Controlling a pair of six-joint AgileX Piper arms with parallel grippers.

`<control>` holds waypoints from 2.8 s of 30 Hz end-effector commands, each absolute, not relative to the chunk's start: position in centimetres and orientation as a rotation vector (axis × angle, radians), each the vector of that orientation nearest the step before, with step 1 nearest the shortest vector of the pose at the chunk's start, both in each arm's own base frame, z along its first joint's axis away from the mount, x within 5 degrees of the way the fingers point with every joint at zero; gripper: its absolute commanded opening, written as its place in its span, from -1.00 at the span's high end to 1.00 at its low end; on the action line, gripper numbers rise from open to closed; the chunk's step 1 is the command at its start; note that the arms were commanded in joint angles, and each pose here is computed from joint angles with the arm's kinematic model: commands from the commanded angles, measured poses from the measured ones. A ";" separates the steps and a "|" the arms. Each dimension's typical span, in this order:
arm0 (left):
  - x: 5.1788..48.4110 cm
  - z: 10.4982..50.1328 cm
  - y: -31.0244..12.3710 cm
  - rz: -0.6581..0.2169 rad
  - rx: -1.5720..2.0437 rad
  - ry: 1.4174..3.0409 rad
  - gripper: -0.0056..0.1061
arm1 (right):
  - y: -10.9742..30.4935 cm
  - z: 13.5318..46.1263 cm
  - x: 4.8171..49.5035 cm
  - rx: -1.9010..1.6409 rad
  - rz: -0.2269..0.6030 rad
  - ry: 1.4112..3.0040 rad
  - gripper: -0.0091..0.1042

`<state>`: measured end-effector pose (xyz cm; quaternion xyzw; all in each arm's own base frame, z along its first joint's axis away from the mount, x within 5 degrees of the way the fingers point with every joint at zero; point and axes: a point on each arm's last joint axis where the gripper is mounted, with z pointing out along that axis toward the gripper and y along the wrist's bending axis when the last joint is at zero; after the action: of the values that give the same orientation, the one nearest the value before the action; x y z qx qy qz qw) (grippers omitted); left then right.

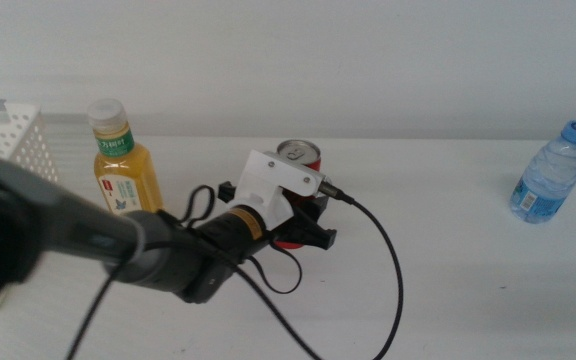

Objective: Use arms to grab the bottles and put them into the dustbin to the left of the table.

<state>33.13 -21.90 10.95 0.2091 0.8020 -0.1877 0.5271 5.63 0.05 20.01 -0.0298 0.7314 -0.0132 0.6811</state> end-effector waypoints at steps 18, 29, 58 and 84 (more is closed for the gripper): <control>23.9 23.6 -16.0 -0.332 0.629 2.207 0.93 | 0.0 18.7 5.5 -0.071 -0.043 1.646 -0.66; 18.7 27.7 -12.4 -0.359 0.489 2.511 0.93 | 0.0 18.7 5.5 -0.071 -0.043 1.646 -0.66; 31.5 33.7 11.4 0.066 0.227 2.737 0.93 | 0.0 18.7 5.5 -0.071 -0.043 1.646 -0.66; 37.0 24.2 16.9 0.174 0.127 2.937 -0.79 | 0.0 18.7 5.5 -0.071 -0.043 1.646 -0.66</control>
<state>37.07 16.98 23.23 0.0538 0.9936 0.0533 0.0840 5.63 0.05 20.01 -0.0298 0.7314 -0.0132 0.6811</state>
